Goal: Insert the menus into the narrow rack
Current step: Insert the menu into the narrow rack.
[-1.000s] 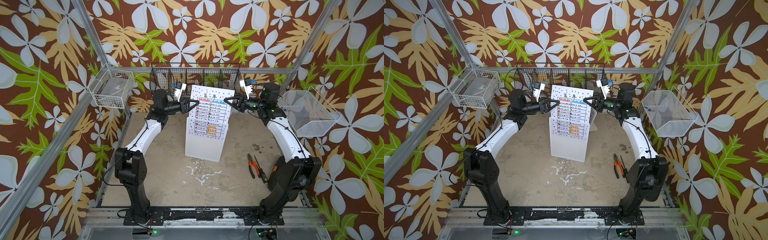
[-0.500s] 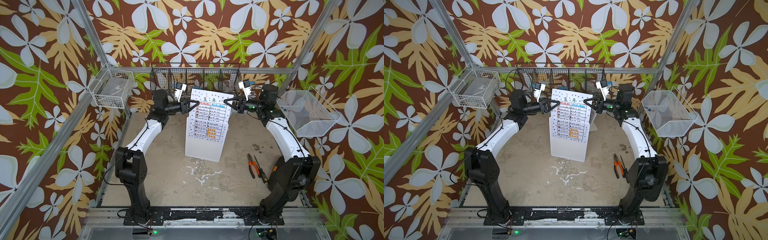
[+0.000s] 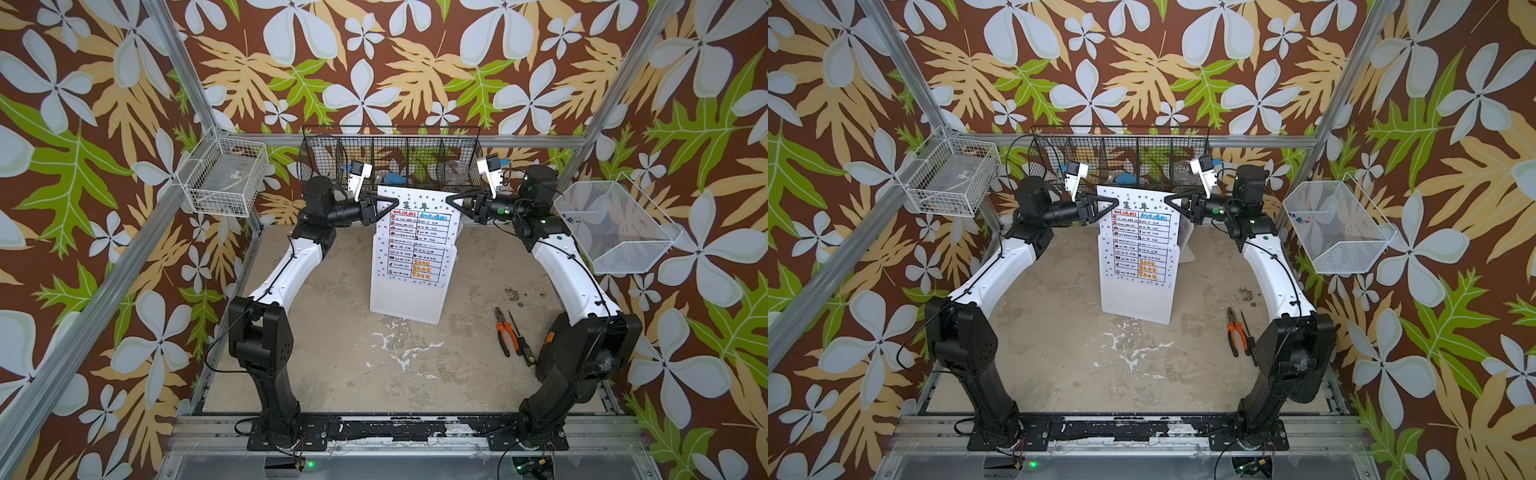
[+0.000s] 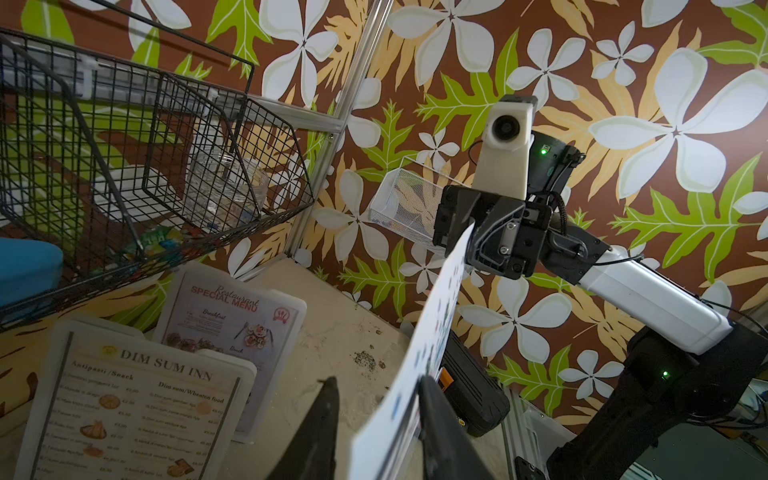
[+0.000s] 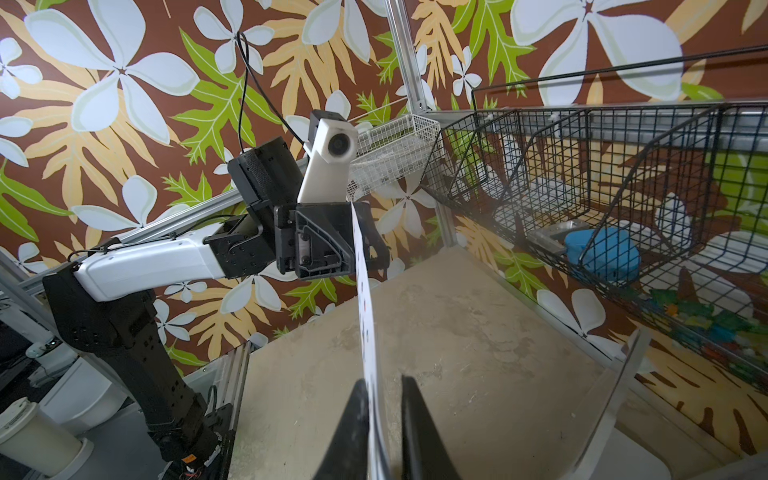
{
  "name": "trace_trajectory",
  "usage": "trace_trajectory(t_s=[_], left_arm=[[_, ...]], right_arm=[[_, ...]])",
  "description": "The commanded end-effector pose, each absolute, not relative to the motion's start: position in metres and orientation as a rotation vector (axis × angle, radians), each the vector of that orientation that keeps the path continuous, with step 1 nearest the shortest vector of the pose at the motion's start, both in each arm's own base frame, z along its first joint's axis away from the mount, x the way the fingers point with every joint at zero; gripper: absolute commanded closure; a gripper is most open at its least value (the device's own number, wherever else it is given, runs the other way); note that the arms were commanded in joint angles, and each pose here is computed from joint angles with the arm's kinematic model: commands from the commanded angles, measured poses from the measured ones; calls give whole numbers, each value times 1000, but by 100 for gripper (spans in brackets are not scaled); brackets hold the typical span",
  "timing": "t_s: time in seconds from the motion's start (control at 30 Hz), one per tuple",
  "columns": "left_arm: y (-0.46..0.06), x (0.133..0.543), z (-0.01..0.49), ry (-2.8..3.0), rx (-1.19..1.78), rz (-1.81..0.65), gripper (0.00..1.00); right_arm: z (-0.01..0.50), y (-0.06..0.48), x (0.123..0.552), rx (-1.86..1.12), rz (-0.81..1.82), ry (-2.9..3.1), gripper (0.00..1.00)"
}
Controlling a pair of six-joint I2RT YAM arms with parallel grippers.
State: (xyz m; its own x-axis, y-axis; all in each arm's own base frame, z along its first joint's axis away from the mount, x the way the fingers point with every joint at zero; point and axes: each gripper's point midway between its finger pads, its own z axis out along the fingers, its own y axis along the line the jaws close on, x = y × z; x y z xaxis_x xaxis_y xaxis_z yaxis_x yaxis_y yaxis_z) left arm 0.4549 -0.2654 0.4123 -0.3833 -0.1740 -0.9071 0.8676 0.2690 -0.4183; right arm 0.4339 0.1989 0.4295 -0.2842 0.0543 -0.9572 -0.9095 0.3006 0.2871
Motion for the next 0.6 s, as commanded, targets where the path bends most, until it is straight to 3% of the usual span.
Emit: trace_trajectory(t_s=[0.0, 0.33, 0.47, 0.57], left_arm=[[-265, 456, 414, 1534, 676, -1303, 66], [-263, 452, 396, 1564, 666, -1297, 66], [-263, 451, 390, 1569, 661, -1300, 61], [-263, 451, 394, 1560, 662, -1301, 60]], right_arm=[[431, 200, 432, -830, 1185, 1529, 88], [410, 200, 427, -817, 1203, 1562, 97], [406, 200, 425, -815, 1207, 1565, 96], [411, 201, 425, -817, 1205, 1558, 88]])
